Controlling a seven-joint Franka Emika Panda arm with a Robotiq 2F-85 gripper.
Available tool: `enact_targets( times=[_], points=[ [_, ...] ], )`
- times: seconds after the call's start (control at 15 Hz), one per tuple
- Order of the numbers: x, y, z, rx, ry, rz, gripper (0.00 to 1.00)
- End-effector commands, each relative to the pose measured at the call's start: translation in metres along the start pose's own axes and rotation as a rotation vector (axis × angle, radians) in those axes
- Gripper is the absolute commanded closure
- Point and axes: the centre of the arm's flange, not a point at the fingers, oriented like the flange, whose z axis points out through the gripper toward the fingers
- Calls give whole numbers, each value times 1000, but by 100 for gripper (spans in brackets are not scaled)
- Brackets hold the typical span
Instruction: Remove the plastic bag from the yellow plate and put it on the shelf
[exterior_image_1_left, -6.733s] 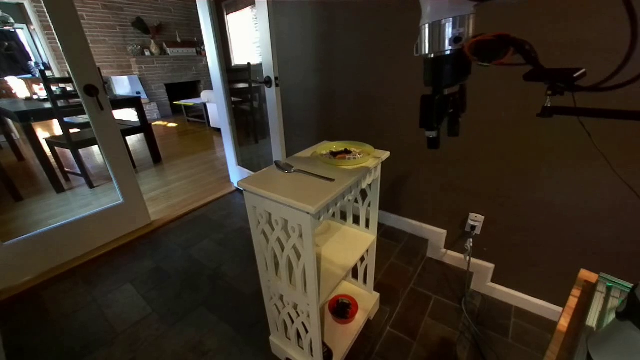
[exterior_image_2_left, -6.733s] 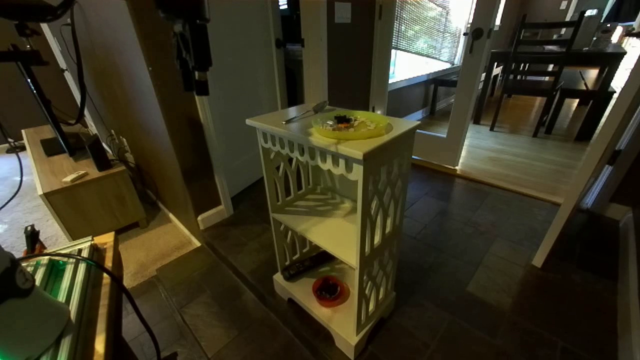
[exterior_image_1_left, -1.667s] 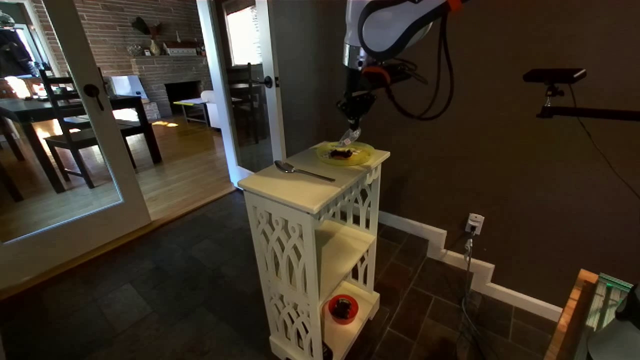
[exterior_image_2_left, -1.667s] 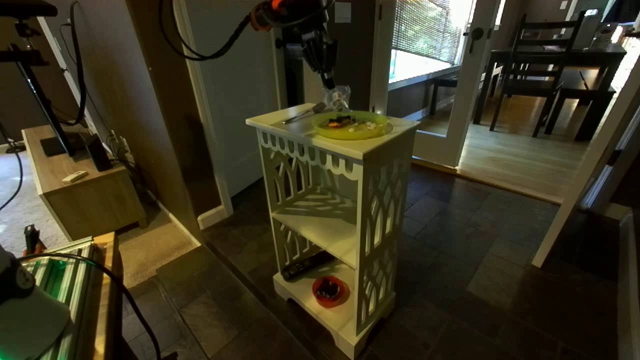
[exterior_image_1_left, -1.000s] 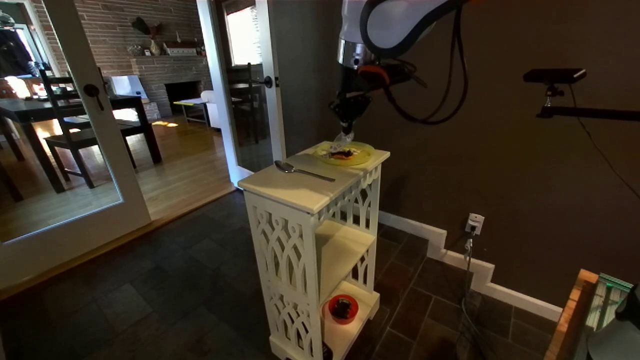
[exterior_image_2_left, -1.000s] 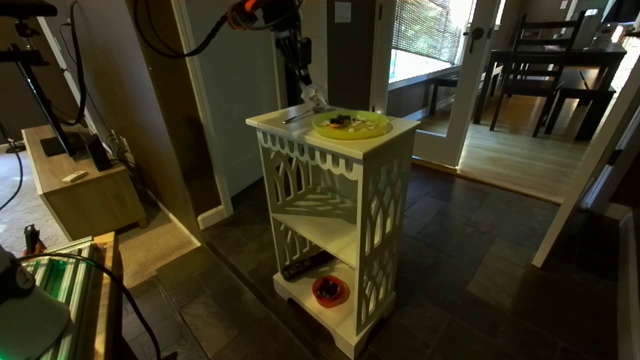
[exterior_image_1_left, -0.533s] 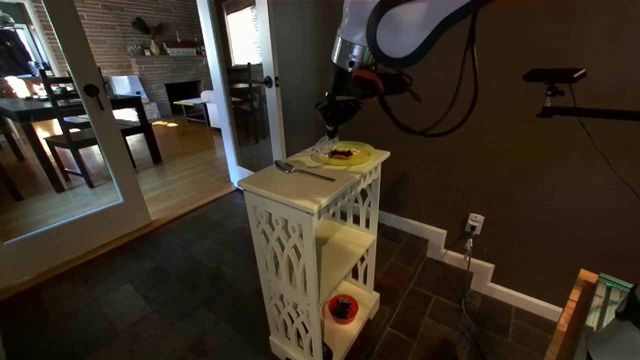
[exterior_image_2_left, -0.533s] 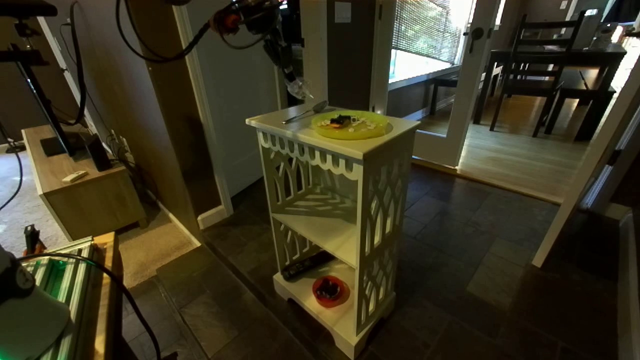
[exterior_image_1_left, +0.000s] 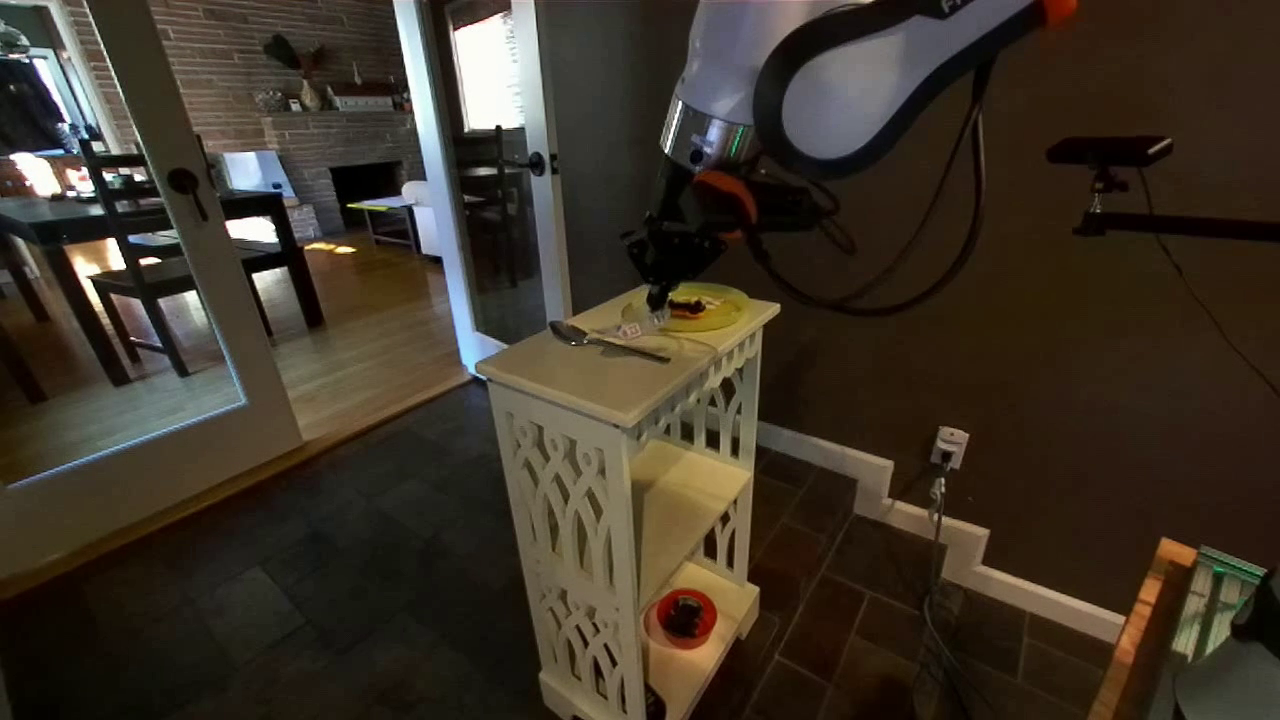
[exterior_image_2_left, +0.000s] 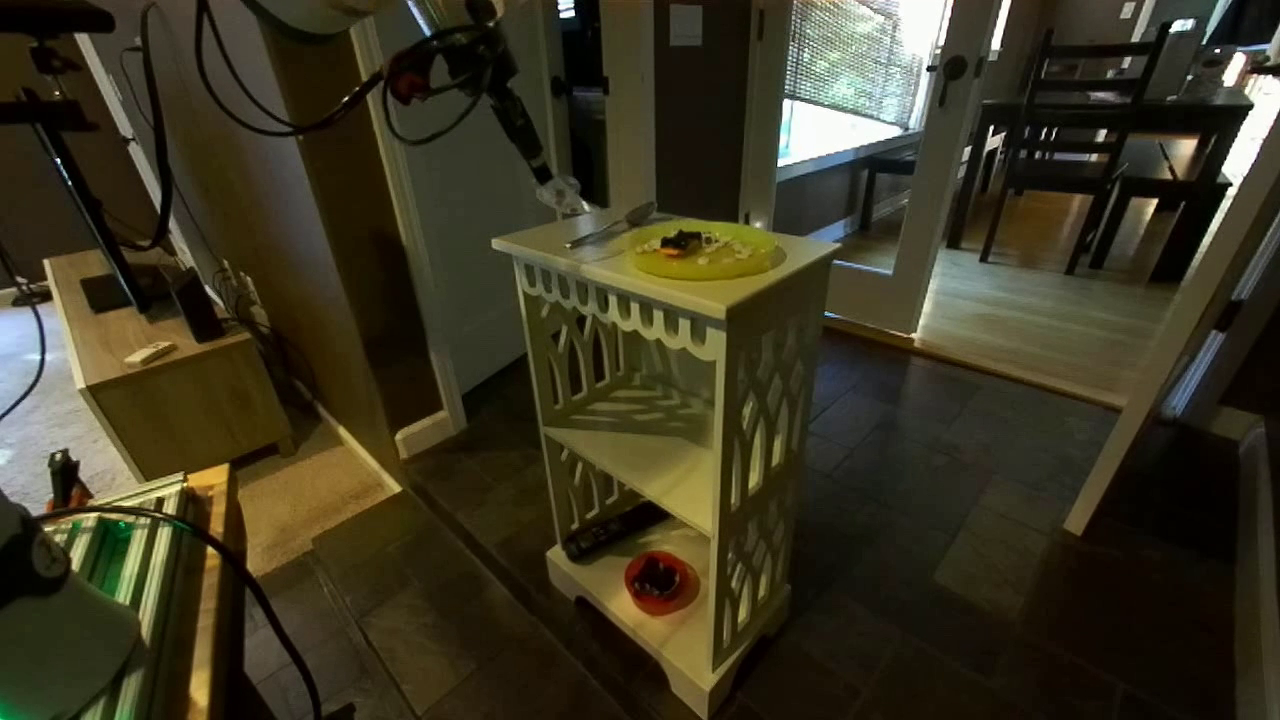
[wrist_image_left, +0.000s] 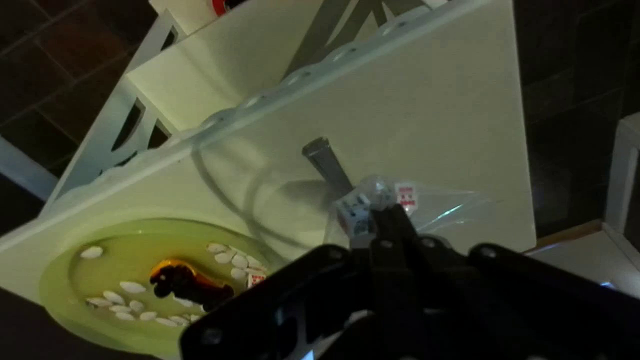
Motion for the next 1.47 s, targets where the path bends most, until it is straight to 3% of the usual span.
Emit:
enact_targets(
  times=[0.0, 0.4, 0.8, 0.87, 1.0, 1.4],
  points=[
    [-29, -15, 12, 3, 31, 125, 100],
    [-45, -31, 29, 78, 125, 271, 100],
    [-47, -31, 46, 97, 208, 318, 100],
    [-47, -31, 47, 110, 213, 312, 74],
    [-50, -31, 49, 127, 207, 283, 67],
    [-51, -34, 30, 143, 150, 229, 26]
  ],
)
